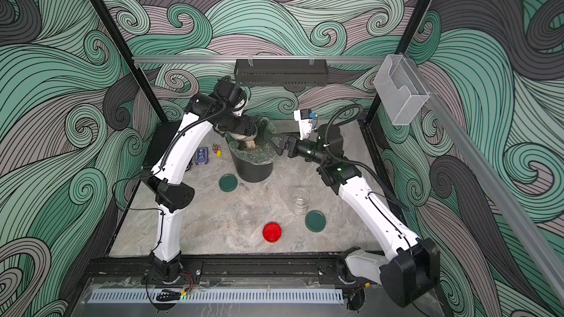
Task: Empty expired oatmeal from jars
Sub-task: Pour the expired oatmeal into the trash bin.
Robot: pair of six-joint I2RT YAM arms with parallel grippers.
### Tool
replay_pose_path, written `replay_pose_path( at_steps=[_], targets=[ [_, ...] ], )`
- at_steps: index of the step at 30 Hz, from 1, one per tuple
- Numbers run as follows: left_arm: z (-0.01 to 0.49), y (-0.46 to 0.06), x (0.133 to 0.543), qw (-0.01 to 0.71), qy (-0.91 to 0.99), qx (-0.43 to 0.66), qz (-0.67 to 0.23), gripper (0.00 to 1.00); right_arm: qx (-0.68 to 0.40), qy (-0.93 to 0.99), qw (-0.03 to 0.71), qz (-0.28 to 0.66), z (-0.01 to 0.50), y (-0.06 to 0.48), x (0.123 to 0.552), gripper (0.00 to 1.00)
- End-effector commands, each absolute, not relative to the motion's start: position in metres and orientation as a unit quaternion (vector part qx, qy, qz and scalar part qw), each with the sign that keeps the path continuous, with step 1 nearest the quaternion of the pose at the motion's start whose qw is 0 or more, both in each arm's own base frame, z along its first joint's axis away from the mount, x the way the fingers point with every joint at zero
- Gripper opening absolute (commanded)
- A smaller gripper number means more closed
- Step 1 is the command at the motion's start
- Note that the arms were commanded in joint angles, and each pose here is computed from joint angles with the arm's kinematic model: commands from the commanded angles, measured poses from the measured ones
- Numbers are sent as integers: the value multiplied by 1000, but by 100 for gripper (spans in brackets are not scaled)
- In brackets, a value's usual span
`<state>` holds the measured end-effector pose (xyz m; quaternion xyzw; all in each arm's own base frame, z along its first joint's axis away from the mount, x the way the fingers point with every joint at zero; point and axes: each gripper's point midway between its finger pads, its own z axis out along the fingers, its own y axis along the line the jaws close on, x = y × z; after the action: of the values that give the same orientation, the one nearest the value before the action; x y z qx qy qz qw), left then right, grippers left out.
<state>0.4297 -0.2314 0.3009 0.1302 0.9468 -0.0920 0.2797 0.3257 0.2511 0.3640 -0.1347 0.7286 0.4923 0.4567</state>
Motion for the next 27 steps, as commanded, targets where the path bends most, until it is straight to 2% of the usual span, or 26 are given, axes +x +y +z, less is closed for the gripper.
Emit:
replay_pose_path(
  at_steps=[1, 5, 19, 27],
  targets=[
    [342, -224, 428, 331, 930, 119, -109, 0, -135, 722, 469, 490, 372, 250, 330, 97],
    [340, -224, 430, 330, 930, 119, -109, 0, -132, 725, 468, 488, 370, 251, 332, 98],
    [277, -236, 436, 248, 954, 132, -101, 0, -129, 729, 464, 487, 367, 251, 332, 98],
    [294, -231, 433, 267, 950, 128, -101, 0, -129, 729, 463, 488, 367, 252, 332, 98]
  ],
)
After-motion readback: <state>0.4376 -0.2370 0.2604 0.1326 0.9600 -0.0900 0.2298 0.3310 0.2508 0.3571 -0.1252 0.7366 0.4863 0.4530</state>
